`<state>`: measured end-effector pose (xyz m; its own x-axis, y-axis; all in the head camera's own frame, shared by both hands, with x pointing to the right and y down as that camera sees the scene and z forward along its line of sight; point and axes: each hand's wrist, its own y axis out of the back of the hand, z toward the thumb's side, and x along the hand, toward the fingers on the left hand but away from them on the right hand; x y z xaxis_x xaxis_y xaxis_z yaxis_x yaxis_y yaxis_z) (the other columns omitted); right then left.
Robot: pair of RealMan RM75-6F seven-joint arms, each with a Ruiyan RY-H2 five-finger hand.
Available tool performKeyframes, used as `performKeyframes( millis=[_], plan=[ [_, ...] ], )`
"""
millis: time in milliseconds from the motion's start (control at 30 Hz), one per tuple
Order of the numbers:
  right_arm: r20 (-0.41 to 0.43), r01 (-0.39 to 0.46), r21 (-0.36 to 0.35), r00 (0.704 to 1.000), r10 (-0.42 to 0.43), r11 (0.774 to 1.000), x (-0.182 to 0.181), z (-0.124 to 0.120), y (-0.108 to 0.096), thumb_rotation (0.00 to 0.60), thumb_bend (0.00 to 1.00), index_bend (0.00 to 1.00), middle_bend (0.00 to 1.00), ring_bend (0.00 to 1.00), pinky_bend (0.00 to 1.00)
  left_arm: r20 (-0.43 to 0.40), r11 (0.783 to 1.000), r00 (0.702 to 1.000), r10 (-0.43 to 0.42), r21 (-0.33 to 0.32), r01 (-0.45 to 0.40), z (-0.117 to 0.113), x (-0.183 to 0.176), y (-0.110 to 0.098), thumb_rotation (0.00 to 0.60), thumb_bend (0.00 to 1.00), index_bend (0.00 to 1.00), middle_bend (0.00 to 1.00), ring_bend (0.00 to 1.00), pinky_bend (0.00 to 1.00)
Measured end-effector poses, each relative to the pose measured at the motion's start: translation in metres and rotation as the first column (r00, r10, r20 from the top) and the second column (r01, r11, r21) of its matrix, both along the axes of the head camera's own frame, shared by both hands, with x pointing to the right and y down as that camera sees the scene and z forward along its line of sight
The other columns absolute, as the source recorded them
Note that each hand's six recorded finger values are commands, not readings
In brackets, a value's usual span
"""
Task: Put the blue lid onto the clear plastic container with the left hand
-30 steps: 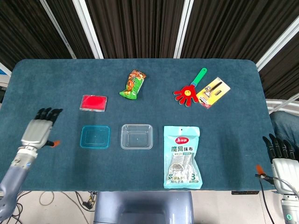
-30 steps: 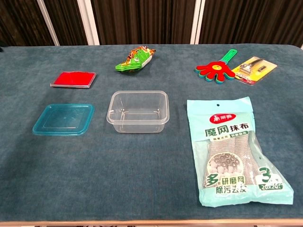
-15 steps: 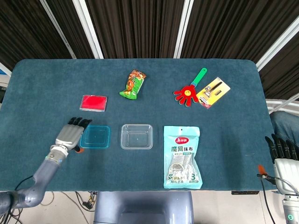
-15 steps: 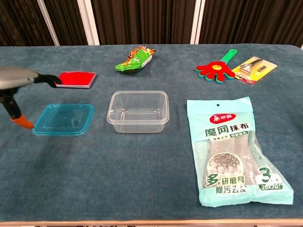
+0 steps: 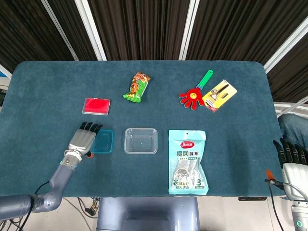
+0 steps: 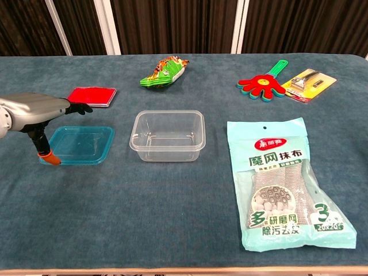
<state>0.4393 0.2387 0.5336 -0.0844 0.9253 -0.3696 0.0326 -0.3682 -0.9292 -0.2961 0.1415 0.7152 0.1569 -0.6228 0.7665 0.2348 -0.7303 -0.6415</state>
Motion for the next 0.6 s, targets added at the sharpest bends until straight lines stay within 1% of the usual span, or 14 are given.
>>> performKeyframes(
  millis=[133,367,600],
  plan=[
    [0.0,-0.003,-0.001,1.0,0.003,1.0,0.0,0.0,0.0,0.6,0.34,0.0,0.01,0.0,0.0,0.012,1.0,1.0,0.016,0.003,-0.016,0.002,0.003,0.0,0.6,0.05,0.01,0.06,0.0,0.03],
    [-0.001,-0.01,0.002,1.0,0.01,1.0,0.002,-0.001,0.0,0.6,0.34,0.0,0.01,0.0,0.0,0.027,0.999,1.0,0.016,-0.03,-0.015,0.007,0.003,0.006,0.6,0.04,0.01,0.06,0.0,0.03],
    [-0.003,-0.013,0.0,1.0,0.013,1.0,0.002,0.0,0.0,0.6,0.34,0.0,0.01,0.0,0.0,0.034,0.999,0.999,0.024,-0.034,-0.023,0.011,0.006,0.005,0.6,0.04,0.01,0.06,0.0,0.03]
  ],
)
